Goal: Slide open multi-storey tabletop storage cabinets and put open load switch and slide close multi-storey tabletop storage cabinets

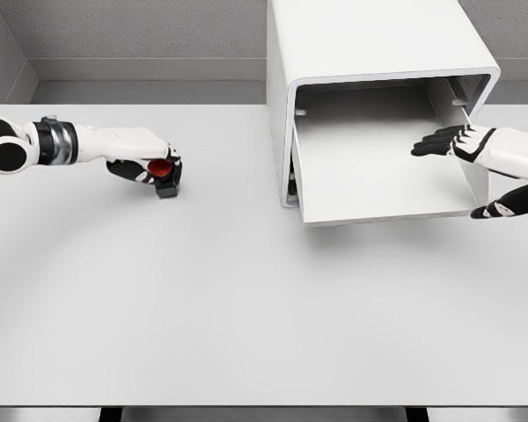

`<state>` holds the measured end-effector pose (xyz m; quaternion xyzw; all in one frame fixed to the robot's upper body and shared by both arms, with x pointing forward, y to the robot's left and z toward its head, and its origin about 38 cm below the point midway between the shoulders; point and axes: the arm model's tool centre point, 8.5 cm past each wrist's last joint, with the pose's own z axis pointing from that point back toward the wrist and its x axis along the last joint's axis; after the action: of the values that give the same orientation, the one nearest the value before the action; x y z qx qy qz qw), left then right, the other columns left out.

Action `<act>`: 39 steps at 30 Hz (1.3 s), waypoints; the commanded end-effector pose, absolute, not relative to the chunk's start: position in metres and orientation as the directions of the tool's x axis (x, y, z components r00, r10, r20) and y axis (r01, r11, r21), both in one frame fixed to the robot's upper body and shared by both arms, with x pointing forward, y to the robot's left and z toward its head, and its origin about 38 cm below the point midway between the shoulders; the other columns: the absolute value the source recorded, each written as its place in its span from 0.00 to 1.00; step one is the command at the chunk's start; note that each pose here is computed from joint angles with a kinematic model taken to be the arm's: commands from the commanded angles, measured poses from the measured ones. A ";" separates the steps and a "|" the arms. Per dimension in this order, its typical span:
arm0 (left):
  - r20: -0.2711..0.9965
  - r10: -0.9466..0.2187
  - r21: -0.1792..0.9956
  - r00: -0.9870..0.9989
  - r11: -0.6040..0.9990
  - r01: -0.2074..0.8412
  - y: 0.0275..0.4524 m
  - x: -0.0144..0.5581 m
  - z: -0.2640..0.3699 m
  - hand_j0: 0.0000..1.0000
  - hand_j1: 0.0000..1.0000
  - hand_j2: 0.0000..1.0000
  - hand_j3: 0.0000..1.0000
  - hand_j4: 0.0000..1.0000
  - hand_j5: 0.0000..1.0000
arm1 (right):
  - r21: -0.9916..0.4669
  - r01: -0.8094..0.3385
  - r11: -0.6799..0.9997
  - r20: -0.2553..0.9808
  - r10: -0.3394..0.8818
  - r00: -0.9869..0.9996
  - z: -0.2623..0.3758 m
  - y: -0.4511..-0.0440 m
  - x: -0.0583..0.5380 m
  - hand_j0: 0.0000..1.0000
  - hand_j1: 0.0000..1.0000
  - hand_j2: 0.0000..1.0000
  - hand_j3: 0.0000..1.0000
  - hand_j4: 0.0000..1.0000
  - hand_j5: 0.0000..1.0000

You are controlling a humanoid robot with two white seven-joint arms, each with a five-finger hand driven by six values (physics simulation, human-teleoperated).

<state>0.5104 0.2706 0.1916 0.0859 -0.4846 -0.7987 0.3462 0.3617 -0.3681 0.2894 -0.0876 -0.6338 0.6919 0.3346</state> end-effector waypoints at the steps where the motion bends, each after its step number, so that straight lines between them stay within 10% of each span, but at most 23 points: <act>1: 0.202 -0.630 0.838 -0.750 -0.286 0.466 0.267 0.510 0.194 0.42 0.42 0.42 0.42 0.42 0.42 | -0.935 -0.354 0.037 0.310 0.574 -0.758 0.291 -0.369 0.362 1.00 1.00 1.00 1.00 1.00 1.00; 39: 0.037 -0.339 0.892 -0.940 -0.412 0.184 0.204 0.455 0.276 0.44 0.44 0.44 0.44 0.44 0.44 | -0.922 -0.382 0.066 0.348 0.576 -0.740 0.276 -0.370 0.357 1.00 1.00 1.00 1.00 1.00 1.00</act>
<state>0.4572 0.2055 0.2760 0.0781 -0.5171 -0.8376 0.1580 0.3570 -0.3699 0.2762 -0.0774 -0.6376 0.6818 0.3502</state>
